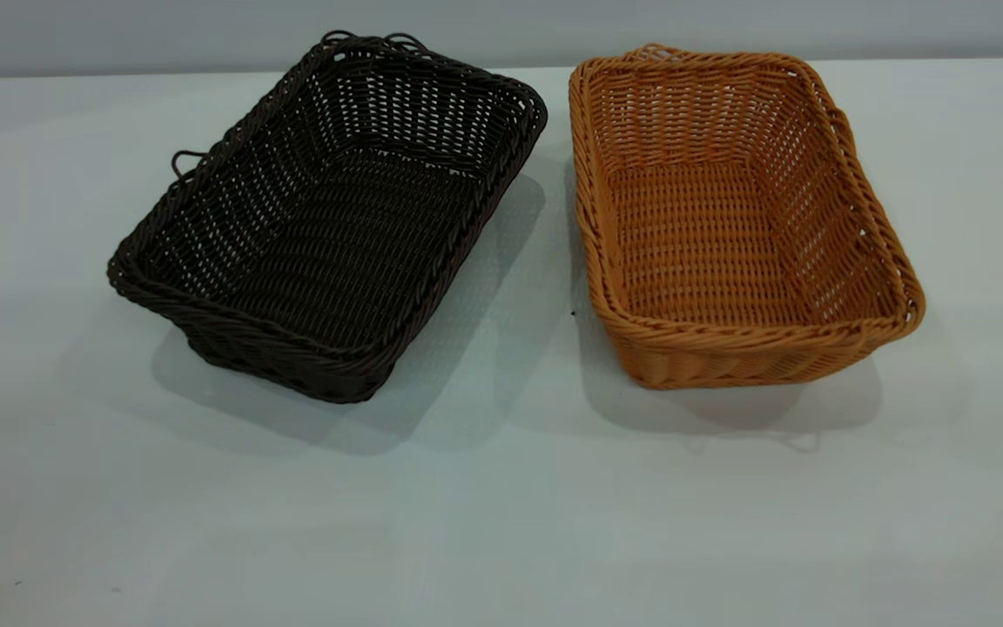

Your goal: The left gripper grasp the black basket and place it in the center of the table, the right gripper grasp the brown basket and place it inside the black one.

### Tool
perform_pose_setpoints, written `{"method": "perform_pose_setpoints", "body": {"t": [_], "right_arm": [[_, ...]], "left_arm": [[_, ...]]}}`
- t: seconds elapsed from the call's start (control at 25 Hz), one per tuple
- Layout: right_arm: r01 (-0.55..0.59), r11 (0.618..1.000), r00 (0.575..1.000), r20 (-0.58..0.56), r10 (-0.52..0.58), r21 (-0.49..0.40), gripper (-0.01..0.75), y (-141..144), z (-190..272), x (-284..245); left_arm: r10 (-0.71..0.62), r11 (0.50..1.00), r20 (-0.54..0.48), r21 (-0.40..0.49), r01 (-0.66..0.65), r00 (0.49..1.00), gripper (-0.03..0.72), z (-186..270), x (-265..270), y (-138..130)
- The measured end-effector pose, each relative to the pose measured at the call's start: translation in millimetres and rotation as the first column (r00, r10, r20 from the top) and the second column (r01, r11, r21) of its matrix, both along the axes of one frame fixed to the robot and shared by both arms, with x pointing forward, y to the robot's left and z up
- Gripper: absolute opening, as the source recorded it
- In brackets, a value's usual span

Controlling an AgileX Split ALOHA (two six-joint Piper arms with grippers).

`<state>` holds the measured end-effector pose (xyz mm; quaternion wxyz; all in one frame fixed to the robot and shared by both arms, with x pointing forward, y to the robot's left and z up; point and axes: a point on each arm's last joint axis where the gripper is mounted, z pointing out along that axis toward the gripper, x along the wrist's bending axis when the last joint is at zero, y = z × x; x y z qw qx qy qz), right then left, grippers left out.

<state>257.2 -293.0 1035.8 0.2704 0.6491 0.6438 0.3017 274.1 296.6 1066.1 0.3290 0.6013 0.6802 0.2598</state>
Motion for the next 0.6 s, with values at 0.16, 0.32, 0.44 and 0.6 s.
{"method": "perform_pose_setpoints", "body": {"t": [0.16, 0.32, 0.44, 0.6], "right_arm": [[-0.047, 0.998, 0.974, -0.220, 0.054, 0.040, 0.468, 3, -7, 32], [-0.081, 0.979, 0.945, -0.298, 0.135, 0.186, 0.482, 14, -7, 68], [-0.060, 0.935, 0.941, -0.292, 0.169, 0.349, 0.521, 25, -11, 99], [-0.010, 0.865, 0.924, -0.327, 0.200, 0.502, 0.577, 33, -27, 137]], "left_arm": [[-0.005, 1.000, -0.126, 0.005, 0.006, 0.992, 0.489, 11, 54, 2], [-0.036, 0.999, -0.230, -0.013, 0.034, 0.973, 0.489, 11, 107, 1], [-0.105, 0.994, -0.285, -0.022, 0.104, 0.953, 0.489, 5, 145, -2], [-0.229, 0.973, -0.300, -0.075, 0.216, 0.926, 0.489, -3, 189, -10]]}}
